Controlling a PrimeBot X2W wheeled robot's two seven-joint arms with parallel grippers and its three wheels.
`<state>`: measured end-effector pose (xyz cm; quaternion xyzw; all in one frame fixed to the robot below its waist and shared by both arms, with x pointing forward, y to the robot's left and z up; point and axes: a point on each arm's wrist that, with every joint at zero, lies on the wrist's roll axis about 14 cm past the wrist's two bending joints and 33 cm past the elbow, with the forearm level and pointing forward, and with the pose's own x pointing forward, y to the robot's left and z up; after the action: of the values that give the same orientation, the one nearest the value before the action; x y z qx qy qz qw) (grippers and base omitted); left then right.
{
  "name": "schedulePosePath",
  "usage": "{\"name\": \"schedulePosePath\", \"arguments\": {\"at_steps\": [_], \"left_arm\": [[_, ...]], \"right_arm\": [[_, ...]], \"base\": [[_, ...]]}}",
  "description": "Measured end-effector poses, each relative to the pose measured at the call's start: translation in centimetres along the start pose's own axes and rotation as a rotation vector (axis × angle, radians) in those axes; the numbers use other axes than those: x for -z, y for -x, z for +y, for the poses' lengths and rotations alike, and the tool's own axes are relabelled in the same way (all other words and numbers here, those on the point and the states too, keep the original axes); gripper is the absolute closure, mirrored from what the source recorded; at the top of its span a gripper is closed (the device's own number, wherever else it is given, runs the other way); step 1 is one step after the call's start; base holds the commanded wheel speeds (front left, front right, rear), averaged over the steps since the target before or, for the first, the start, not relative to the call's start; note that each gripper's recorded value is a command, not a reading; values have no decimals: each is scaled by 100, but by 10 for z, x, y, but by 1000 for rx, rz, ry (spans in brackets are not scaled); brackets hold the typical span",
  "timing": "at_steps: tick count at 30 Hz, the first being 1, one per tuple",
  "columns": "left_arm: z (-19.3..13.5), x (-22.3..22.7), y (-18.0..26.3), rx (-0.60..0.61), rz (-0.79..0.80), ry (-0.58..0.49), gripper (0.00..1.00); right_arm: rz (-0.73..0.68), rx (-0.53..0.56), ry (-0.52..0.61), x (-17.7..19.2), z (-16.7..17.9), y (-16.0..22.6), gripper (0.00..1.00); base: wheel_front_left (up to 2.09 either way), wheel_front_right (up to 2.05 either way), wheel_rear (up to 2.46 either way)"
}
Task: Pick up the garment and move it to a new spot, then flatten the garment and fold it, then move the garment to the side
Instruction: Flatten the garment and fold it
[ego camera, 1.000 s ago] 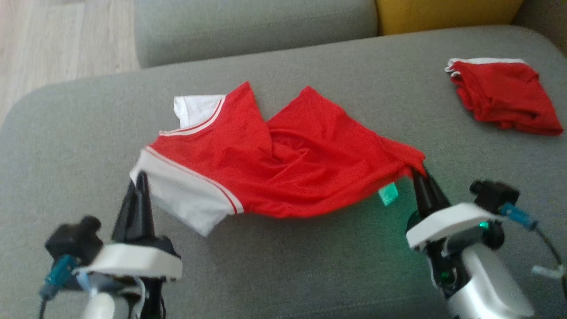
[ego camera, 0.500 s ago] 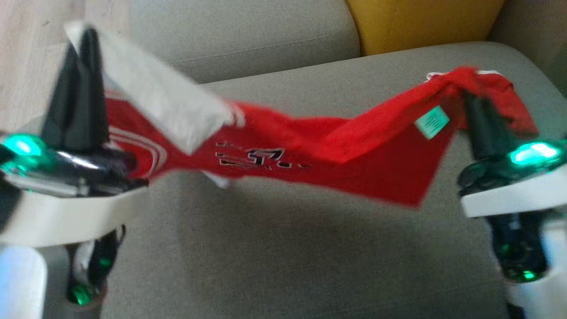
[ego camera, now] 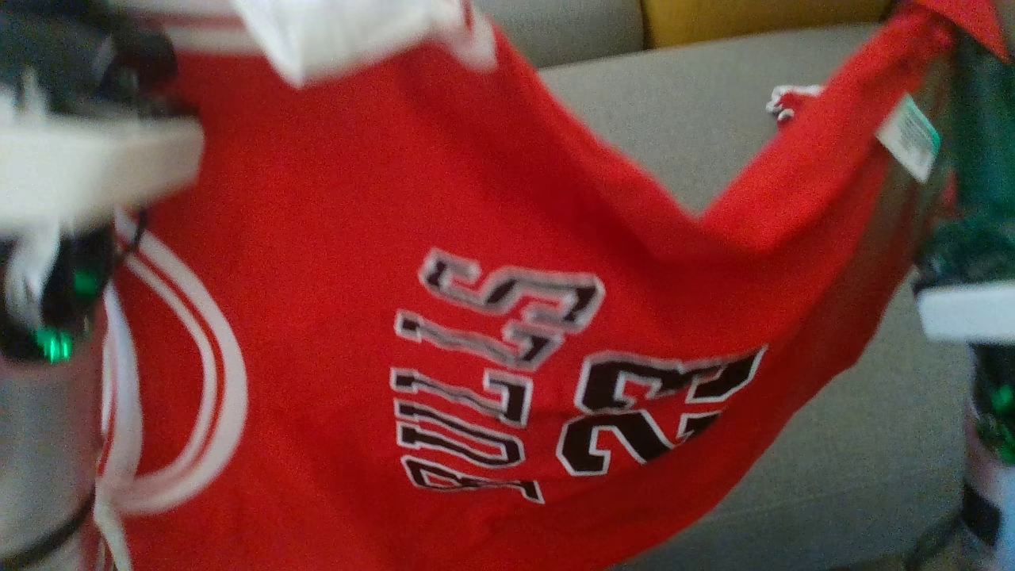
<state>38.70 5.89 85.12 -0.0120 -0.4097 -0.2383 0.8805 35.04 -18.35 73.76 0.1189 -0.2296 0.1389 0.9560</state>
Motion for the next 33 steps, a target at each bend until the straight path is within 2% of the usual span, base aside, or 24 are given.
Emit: {"name": "schedulePosePath", "arguments": {"at_steps": [2, 4, 8, 14, 18, 21, 23, 27, 31, 33], "left_arm": [[13, 37, -9, -28, 92, 43, 100], [26, 72, -17, -50, 161, 38, 100], [58, 125, -42, -123, 228, 44, 100], [95, 146, -95, -200, 145, -5, 100], [105, 170, -101, -231, 148, -1, 100], [104, 216, -84, -252, 224, 47, 100], [101, 254, -63, -261, 307, 83, 100], [101, 325, 6, -318, 449, 169, 100], [95, 372, 88, -381, 609, 239, 100], [94, 377, 102, -392, 628, 248, 100]], "right_arm": [[61, 10, -15, 23, -9, -17, 100], [104, 19, -4, 43, -19, -38, 100], [69, 45, 37, 57, -41, -97, 100], [1, 99, 149, 69, -72, -178, 100], [68, 152, 154, 111, -93, -202, 100], [173, 218, 102, 166, -114, -201, 100], [274, 250, 68, 216, -122, -190, 100], [455, 284, 15, 301, -126, -161, 100], [576, 313, -44, 357, -123, -131, 100], [601, 323, -61, 367, -122, -122, 100]], "base": [[0, 0, 0], [0, 0, 0], [0, 0, 0], [0, 0, 0], [0, 0, 0], [0, 0, 0], [0, 0, 0], [0, 0, 0], [0, 0, 0], [0, 0, 0]]}}
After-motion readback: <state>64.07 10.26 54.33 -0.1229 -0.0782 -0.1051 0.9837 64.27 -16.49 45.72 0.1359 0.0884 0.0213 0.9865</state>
